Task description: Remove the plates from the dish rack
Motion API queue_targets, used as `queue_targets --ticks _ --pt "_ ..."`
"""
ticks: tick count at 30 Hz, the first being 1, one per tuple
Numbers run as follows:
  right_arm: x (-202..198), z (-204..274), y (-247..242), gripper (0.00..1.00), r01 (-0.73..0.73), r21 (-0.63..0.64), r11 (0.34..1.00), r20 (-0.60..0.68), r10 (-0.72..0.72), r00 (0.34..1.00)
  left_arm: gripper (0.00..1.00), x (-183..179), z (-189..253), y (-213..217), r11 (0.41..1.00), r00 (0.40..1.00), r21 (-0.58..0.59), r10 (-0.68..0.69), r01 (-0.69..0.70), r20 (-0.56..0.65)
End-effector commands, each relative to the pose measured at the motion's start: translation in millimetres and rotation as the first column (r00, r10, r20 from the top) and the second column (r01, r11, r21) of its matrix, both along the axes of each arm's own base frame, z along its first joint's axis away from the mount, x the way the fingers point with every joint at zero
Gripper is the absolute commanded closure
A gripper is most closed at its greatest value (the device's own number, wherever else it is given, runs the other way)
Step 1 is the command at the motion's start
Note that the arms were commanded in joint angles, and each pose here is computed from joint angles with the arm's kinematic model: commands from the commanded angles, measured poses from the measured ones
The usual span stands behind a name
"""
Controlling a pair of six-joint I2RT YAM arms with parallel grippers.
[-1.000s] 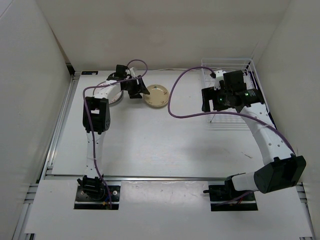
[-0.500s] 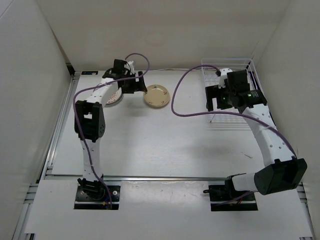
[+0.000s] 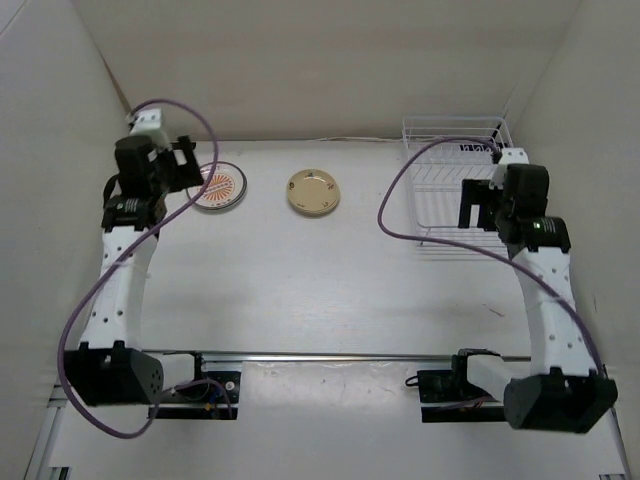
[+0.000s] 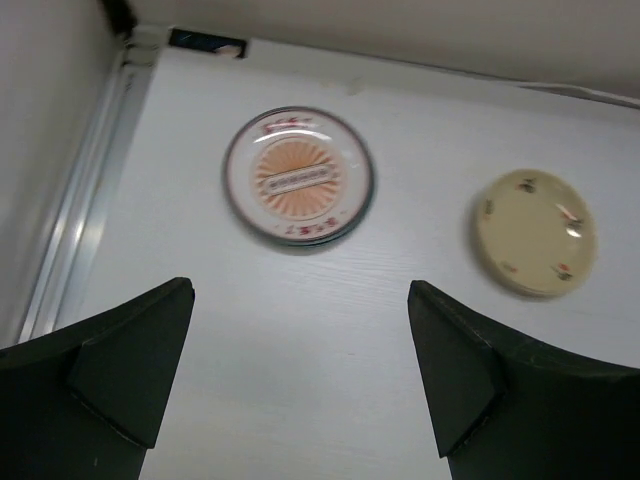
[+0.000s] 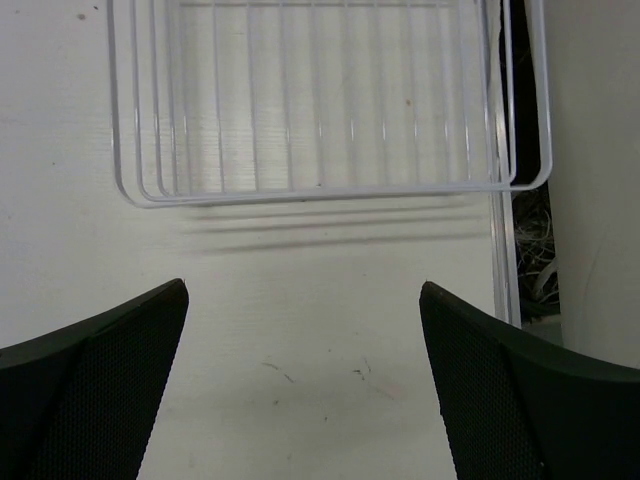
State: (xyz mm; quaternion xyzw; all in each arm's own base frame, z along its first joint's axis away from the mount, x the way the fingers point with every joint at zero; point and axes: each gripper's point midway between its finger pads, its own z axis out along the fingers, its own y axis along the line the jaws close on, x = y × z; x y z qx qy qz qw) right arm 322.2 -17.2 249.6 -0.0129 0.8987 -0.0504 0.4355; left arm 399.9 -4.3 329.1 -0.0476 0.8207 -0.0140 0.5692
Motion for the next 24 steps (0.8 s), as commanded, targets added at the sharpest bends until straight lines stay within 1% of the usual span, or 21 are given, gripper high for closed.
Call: queue_targets --ticks 1,2,3,4,5,6,7,8,9,10,13,15,23,24 --pt "-31 2 -15 0.0 0.038 0.009 0.999 0.061 -0.039 0.997 0.0 -40 -74 43 0.992 0.977 -0.034 0.117 -0.125 -0.179" --pt "-40 0 -16 0.0 0.04 0.015 0.999 0.063 -0.041 0.997 0.0 -55 -71 49 0.989 0.979 -0.04 0.135 -0.142 -0.156" --pt "-52 2 -15 0.0 0.04 0.014 0.999 0.083 -0.041 0.996 0.0 -71 -97 59 0.983 0.964 -0.04 0.169 -0.181 -0.205" --pt "-60 -10 -17 0.0 0.051 0.015 0.999 0.056 -0.052 0.997 0.0 -79 -104 63 0.98 0.96 -0.04 0.184 -0.196 -0.211" --pt "-67 -15 -17 0.0 0.051 0.016 0.999 0.046 -0.052 0.998 0.0 -90 -103 65 0.977 0.962 -0.04 0.198 -0.209 -0.19" --pt "-73 -20 -16 0.0 0.052 0.016 0.999 0.036 -0.052 0.998 0.0 -98 -108 71 0.973 0.957 -0.032 0.218 -0.228 -0.193" --pt "-81 -18 -17 0.0 0.06 0.015 0.998 0.061 -0.061 0.996 0.0 -108 -124 72 0.972 0.951 -0.04 0.219 -0.233 -0.22" --pt "-86 -29 -17 0.0 0.061 0.016 0.998 0.045 -0.061 0.997 0.0 -112 -125 73 0.971 0.952 -0.047 0.221 -0.236 -0.21" --pt "-92 -29 -16 0.0 0.067 0.024 0.997 0.054 -0.068 0.996 0.0 -120 -122 75 0.968 0.955 -0.052 0.233 -0.246 -0.184" --pt "-94 -31 -16 0.0 0.067 0.031 0.997 0.056 -0.069 0.996 0.0 -125 -132 76 0.965 0.952 -0.052 0.242 -0.256 -0.19" --pt "-101 -35 -15 0.0 0.084 0.072 0.994 0.059 -0.088 0.994 0.0 -136 -132 79 0.961 0.954 -0.061 0.256 -0.268 -0.153" --pt "-101 -35 -12 0.0 0.076 0.098 0.992 0.06 -0.083 0.995 0.0 -136 -128 75 0.966 0.963 -0.076 0.236 -0.247 -0.129" --pt "-103 -35 -7 0.0 0.071 0.135 0.988 0.062 -0.08 0.995 0.0 -137 -128 77 0.966 0.964 -0.078 0.234 -0.245 -0.128" --pt "-102 -31 -10 0.0 0.092 0.136 0.986 0.07 -0.102 0.992 0.0 -137 -128 77 0.966 0.964 -0.078 0.234 -0.245 -0.128"
